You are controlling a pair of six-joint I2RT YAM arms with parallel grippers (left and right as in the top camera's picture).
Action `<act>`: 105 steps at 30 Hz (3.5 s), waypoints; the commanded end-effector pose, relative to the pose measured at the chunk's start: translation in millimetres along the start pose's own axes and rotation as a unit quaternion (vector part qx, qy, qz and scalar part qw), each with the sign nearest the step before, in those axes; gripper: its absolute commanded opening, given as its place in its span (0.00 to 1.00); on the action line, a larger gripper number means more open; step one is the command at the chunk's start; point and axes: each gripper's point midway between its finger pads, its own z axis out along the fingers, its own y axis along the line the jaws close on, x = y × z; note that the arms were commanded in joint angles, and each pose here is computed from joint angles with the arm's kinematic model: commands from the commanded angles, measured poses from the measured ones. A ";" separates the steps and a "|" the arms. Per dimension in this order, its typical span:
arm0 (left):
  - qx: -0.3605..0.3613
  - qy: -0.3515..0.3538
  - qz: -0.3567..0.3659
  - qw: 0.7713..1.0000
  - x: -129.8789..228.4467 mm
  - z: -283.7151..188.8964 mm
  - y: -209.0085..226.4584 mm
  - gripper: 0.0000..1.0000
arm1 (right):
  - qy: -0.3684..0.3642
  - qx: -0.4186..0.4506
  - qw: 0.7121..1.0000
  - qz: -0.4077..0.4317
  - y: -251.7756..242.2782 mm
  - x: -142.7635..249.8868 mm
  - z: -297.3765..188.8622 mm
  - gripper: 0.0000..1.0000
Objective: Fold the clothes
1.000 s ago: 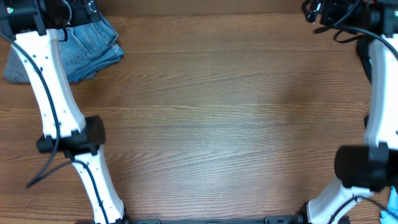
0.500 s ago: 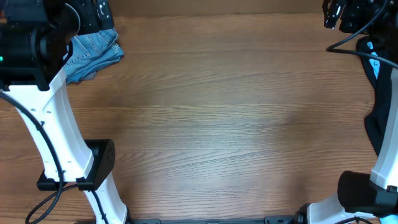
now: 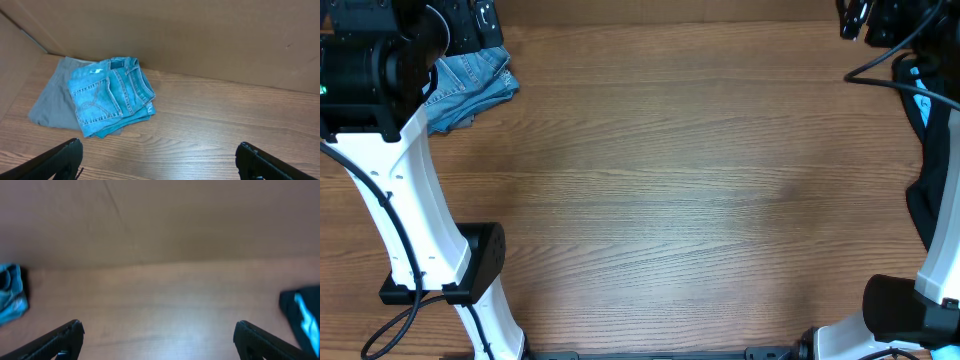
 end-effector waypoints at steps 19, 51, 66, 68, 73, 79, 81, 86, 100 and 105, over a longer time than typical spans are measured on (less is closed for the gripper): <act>-0.010 0.001 -0.010 1.000 0.3 2.8 2.8 1.00 | 0.006 -0.144 0.987 -0.073 56.5 17.3 -53.4 1.00; 0.019 0.014 -0.011 1.000 5.5 2.8 -7.1 1.00 | -0.264 0.012 0.964 -0.010 41.3 180.1 -200.3 1.00; 0.019 0.014 -0.011 1.000 5.5 2.8 -7.1 1.00 | -0.320 0.010 0.947 -0.032 14.5 246.3 -110.4 1.00; 0.019 0.014 -0.011 1.000 5.5 2.8 -7.1 1.00 | -0.326 0.010 0.945 -0.033 10.5 252.1 -97.2 1.00; 0.019 0.014 -0.011 1.000 5.5 2.8 -7.1 1.00 | -0.327 0.011 0.944 -0.033 0.4 269.1 -65.4 1.00; 0.019 0.014 -0.011 1.000 5.5 2.8 -7.1 1.00 | -0.332 0.045 0.942 -0.021 -20.4 288.7 -38.0 1.00; 0.019 0.014 -0.011 1.000 5.5 2.8 -7.1 1.00 | -0.325 0.057 0.944 -0.015 -25.6 292.2 -35.7 1.00; 0.019 0.014 -0.011 1.000 5.5 2.8 -7.1 1.00 | -0.303 0.081 0.949 -0.003 -36.1 301.6 -29.9 1.00; 0.019 0.014 -0.011 1.000 5.5 2.8 -7.1 1.00 | -0.302 0.081 0.950 -0.002 -35.9 302.0 -29.4 1.00; 0.019 0.014 -0.011 1.000 5.5 2.8 -7.1 1.00 | -0.302 0.081 0.950 -0.002 -36.0 302.0 -29.4 1.00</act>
